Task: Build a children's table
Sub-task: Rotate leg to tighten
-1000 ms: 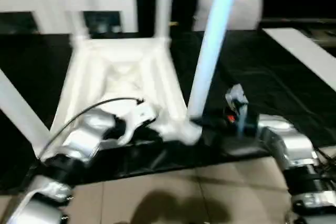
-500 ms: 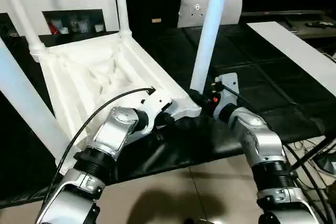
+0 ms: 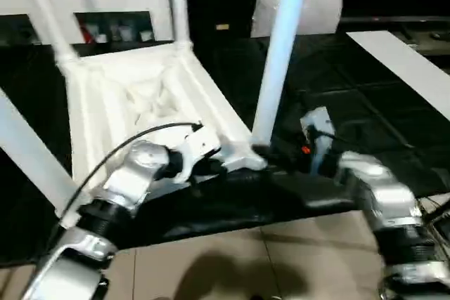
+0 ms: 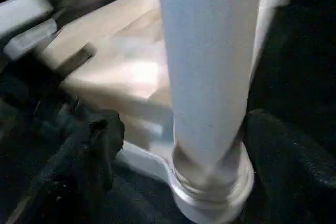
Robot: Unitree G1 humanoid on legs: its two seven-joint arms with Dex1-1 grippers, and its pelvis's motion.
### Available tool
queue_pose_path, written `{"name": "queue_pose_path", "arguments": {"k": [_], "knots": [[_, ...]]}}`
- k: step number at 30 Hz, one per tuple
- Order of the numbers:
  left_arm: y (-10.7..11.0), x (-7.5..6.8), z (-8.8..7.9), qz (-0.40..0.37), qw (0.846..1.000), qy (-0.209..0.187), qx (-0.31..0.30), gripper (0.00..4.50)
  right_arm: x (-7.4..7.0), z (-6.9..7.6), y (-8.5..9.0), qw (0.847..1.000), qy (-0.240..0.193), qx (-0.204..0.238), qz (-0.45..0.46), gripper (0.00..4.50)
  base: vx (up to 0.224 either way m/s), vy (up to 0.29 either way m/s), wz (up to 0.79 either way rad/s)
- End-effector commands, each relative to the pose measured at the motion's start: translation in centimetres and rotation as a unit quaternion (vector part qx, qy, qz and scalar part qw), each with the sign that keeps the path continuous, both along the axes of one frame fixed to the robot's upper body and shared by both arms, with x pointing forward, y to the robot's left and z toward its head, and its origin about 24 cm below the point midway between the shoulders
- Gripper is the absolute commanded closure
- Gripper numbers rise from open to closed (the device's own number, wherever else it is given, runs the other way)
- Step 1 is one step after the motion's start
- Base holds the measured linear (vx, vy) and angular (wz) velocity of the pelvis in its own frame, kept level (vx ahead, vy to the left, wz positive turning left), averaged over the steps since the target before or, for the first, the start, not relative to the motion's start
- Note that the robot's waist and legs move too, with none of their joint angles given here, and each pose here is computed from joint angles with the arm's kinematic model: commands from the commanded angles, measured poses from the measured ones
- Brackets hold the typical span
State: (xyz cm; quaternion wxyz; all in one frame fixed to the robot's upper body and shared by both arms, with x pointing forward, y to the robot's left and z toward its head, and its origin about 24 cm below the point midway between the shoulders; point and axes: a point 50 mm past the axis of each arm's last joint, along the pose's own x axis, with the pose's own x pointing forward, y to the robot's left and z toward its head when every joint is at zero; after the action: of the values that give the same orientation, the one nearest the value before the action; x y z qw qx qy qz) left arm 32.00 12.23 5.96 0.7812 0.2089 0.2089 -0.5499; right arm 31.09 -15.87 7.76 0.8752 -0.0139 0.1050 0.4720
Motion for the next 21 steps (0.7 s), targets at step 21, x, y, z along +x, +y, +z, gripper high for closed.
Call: {"name": "queue_pose_path", "arguments": {"k": [21], "knots": [[0.8,-2.2,1.5,-0.218,0.975,0.014,0.028,4.5,-0.7,0.7,0.1,0.963,0.046,-0.006,0.267,1.11,0.0,0.0,0.0]]}}
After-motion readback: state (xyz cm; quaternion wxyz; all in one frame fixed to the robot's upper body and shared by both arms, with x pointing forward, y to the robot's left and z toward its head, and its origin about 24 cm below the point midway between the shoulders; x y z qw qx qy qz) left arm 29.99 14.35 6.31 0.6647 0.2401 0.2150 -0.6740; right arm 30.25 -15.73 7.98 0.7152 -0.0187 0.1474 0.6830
